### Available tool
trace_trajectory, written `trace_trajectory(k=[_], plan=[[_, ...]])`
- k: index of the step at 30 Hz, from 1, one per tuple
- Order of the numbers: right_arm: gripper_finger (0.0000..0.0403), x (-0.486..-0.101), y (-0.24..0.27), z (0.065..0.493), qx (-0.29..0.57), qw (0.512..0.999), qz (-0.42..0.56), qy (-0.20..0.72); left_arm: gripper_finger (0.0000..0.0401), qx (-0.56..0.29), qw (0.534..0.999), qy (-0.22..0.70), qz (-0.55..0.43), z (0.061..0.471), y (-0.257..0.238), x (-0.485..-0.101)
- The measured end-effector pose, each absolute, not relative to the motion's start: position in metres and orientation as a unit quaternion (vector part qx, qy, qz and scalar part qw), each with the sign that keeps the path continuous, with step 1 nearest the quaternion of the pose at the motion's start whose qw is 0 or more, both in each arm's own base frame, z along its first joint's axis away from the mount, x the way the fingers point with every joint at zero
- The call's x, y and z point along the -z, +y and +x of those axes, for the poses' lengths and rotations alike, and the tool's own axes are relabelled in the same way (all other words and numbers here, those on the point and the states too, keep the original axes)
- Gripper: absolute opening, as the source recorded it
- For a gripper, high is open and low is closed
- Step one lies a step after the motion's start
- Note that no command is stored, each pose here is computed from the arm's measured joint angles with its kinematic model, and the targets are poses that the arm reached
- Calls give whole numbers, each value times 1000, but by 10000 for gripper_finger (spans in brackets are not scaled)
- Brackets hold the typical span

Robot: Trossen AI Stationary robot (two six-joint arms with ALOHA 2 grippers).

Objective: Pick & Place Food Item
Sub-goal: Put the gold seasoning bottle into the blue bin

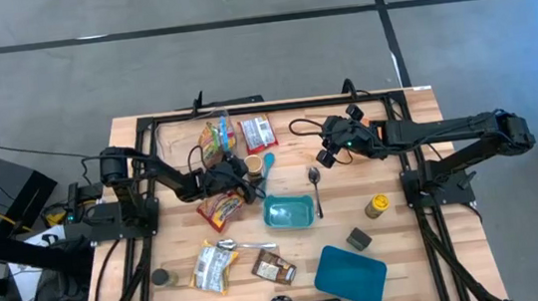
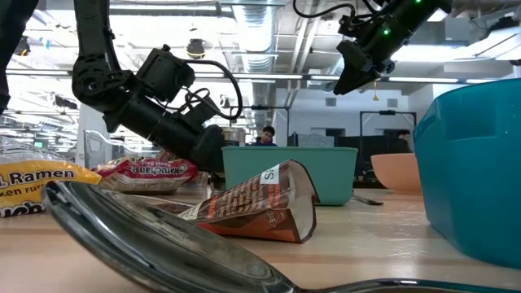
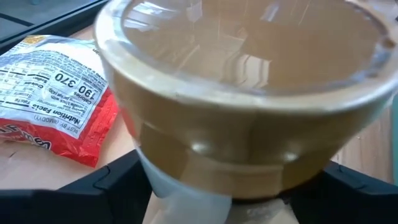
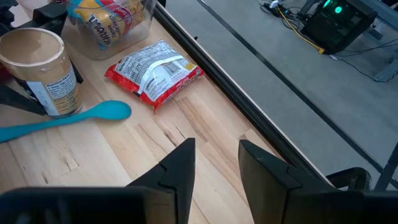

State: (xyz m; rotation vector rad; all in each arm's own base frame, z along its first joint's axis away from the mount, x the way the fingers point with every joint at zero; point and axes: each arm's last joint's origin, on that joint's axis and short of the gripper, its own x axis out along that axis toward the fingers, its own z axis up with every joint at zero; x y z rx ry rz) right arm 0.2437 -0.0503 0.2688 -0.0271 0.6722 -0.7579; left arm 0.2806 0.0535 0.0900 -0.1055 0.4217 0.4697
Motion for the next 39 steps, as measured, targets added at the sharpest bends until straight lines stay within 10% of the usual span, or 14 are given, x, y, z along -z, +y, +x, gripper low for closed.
trace_trajectory(k=[39], plan=[[116,-269,-50,244,363,874,-13,322,280,-231,949,207,-52,281,53,-90]])
